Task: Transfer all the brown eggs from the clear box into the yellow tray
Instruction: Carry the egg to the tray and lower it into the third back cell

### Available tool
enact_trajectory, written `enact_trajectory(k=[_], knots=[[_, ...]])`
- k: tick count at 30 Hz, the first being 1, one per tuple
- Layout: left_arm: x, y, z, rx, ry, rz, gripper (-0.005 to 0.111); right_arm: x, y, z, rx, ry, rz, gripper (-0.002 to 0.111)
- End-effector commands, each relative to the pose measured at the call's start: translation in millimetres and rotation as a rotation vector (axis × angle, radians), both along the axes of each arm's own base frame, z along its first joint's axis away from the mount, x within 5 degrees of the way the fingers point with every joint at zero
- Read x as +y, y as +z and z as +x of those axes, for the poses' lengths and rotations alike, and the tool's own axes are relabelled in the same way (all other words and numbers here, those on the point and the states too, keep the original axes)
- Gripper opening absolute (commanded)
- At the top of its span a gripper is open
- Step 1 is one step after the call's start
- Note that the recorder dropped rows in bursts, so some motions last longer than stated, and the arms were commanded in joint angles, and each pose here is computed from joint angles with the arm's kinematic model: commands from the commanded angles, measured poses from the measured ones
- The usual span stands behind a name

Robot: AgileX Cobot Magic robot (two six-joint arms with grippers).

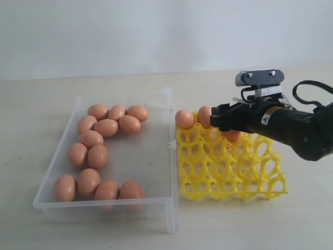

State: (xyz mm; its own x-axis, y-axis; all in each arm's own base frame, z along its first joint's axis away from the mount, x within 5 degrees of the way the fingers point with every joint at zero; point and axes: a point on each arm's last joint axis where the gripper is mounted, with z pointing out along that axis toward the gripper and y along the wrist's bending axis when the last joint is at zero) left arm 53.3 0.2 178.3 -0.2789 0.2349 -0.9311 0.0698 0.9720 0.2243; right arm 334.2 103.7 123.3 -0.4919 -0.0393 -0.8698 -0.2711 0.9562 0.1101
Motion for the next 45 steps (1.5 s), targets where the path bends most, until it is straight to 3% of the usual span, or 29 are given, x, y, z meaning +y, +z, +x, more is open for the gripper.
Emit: enact_trajectory(k=[1, 3, 7, 12, 13, 17, 19, 23, 25, 27, 29, 34, 45], knots=[[0, 2, 0, -0.016, 0.003, -0.005, 0.000, -6, 54, -4, -0.130, 0.003, 0.003, 0.072], [0, 2, 0, -0.016, 0.003, -0.005, 0.000, -8, 90, -11, -0.162, 0.005, -0.003, 0.066], [0, 2, 0, -0.016, 0.003, -0.005, 0.000, 2, 129, -20, -0.142, 0.051, -0.043, 0.044], [0, 2, 0, -0.016, 0.003, -0.005, 0.000, 32, 140, -19, 0.040, 0.127, -0.150, 0.004], [0, 2, 0, -0.016, 0.003, -0.005, 0.000, 44, 139, -19, 0.092, 0.171, -0.202, 0.000], [0, 2, 0, -0.016, 0.003, -0.005, 0.000, 66, 128, -7, 0.209, 0.232, -0.321, 0.003], [0, 2, 0, -0.016, 0.003, -0.005, 0.000, 63, 119, 0, 0.265, 0.187, -0.323, 0.012], [0, 2, 0, -0.016, 0.003, -0.005, 0.000, 55, 107, 8, 0.318, 0.134, -0.292, 0.048], [0, 2, 0, -0.016, 0.003, -0.005, 0.000, 48, 99, 10, 0.333, 0.098, -0.252, 0.071], [0, 2, 0, -0.016, 0.003, -0.005, 0.000, 38, 92, 8, 0.349, 0.044, -0.187, 0.079], [0, 2, 0, -0.016, 0.003, -0.005, 0.000, 26, 81, 4, 0.399, -0.048, -0.094, 0.075], [0, 2, 0, -0.016, 0.003, -0.005, 0.000, 24, 66, -4, 0.422, -0.088, -0.006, 0.067], [0, 2, 0, -0.016, 0.003, -0.005, 0.000, 21, 39, -1, 0.446, -0.104, -0.008, 0.067]])
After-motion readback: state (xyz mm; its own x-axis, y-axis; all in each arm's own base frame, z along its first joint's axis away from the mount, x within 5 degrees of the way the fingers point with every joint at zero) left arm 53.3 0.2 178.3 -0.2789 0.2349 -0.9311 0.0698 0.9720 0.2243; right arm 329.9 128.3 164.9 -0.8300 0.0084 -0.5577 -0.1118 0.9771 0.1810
